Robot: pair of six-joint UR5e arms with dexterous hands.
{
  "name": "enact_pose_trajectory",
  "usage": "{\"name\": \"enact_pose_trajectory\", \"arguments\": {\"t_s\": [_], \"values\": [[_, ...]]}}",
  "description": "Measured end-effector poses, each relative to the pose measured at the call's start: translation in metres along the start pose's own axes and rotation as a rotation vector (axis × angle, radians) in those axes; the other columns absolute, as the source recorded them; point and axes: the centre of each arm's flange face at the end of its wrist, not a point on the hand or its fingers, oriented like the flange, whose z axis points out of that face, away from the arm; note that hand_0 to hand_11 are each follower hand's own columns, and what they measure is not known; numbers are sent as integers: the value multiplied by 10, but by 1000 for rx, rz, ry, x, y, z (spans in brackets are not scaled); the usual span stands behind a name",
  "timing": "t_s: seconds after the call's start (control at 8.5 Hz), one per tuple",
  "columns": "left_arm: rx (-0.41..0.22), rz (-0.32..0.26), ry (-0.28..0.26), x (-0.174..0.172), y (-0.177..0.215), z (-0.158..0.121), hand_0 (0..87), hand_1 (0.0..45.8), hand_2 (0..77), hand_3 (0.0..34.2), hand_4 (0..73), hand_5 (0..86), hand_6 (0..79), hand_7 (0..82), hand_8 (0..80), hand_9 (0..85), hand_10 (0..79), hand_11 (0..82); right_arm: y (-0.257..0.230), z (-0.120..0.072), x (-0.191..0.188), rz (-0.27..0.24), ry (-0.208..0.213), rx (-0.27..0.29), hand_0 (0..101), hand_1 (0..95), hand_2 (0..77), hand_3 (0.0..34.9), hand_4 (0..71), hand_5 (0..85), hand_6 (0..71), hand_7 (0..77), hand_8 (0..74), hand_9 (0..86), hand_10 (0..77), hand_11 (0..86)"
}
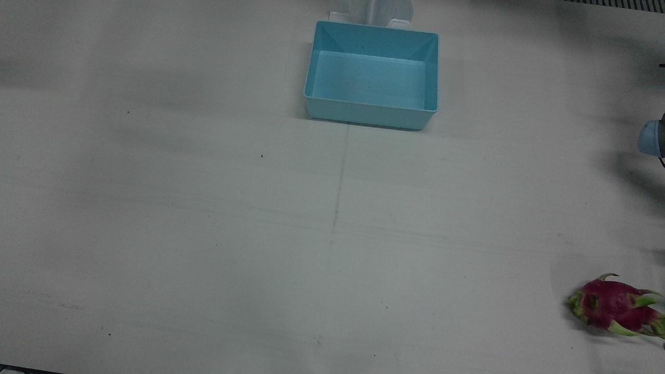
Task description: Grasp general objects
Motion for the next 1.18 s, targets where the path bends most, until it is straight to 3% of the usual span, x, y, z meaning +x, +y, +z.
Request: {"name": "enact_pose_trajectory", "arguments": {"t_s": [1.18], "values": [[0,-1,0,0,0,0,468,0,5,87,33,16,0,0,11,5,398,11,1,0,0,0,1,-2,0,949,774,0,0,0,0,0,0,5,0,5]]}}
